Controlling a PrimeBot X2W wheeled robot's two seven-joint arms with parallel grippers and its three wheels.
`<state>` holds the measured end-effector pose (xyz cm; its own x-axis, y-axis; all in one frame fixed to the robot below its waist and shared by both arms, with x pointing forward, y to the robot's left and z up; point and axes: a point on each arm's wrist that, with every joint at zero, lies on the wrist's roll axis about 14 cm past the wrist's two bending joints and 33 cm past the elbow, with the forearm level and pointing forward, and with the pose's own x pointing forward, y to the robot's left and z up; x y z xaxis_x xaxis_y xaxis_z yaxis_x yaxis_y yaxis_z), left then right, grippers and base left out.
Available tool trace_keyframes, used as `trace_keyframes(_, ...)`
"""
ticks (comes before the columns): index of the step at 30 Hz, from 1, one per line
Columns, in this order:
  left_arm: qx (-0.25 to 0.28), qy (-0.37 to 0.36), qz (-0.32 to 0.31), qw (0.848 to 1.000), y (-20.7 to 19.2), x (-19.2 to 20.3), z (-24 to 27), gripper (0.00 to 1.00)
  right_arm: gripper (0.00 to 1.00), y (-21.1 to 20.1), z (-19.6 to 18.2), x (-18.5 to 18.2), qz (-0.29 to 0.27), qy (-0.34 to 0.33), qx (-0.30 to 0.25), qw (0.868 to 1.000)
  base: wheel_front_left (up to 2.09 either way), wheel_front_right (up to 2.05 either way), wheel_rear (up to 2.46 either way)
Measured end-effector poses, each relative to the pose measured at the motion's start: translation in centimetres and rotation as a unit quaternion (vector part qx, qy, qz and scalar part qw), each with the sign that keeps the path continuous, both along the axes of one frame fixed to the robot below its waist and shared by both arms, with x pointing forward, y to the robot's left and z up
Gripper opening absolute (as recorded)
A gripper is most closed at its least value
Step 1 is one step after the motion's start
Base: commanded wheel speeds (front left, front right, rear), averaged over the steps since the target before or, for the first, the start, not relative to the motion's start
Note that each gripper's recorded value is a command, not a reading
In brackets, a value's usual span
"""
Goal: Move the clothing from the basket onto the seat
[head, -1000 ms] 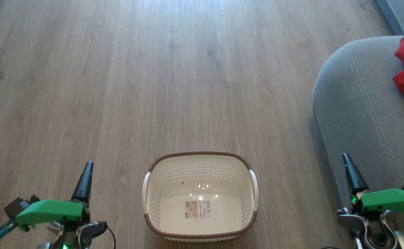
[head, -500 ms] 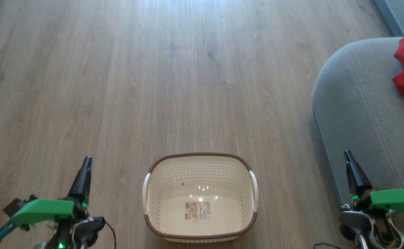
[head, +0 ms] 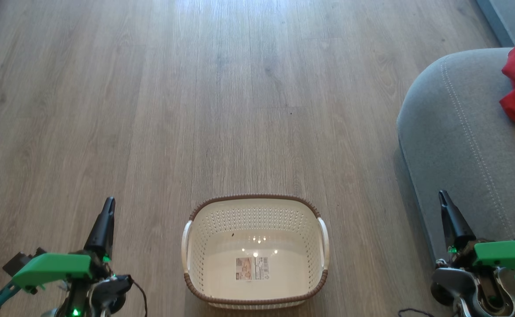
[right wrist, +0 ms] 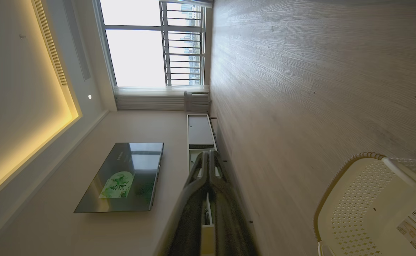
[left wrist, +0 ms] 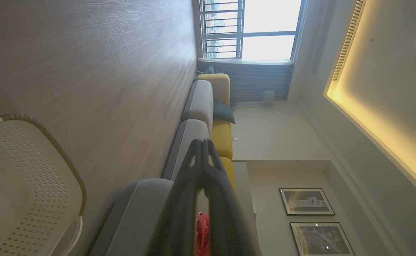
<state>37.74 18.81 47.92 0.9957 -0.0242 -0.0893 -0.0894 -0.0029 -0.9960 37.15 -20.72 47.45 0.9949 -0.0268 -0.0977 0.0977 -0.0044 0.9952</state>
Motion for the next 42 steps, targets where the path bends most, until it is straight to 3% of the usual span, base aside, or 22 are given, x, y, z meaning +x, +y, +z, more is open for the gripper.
trace_keyframes(42, 0.000, 0.000, 0.000, 1.000, 0.03, 0.00, 0.01, 0.00, 0.00, 0.00, 0.00, 0.00, 0.000, 0.000, 0.000, 1.000, 0.00, 0.00, 0.00)
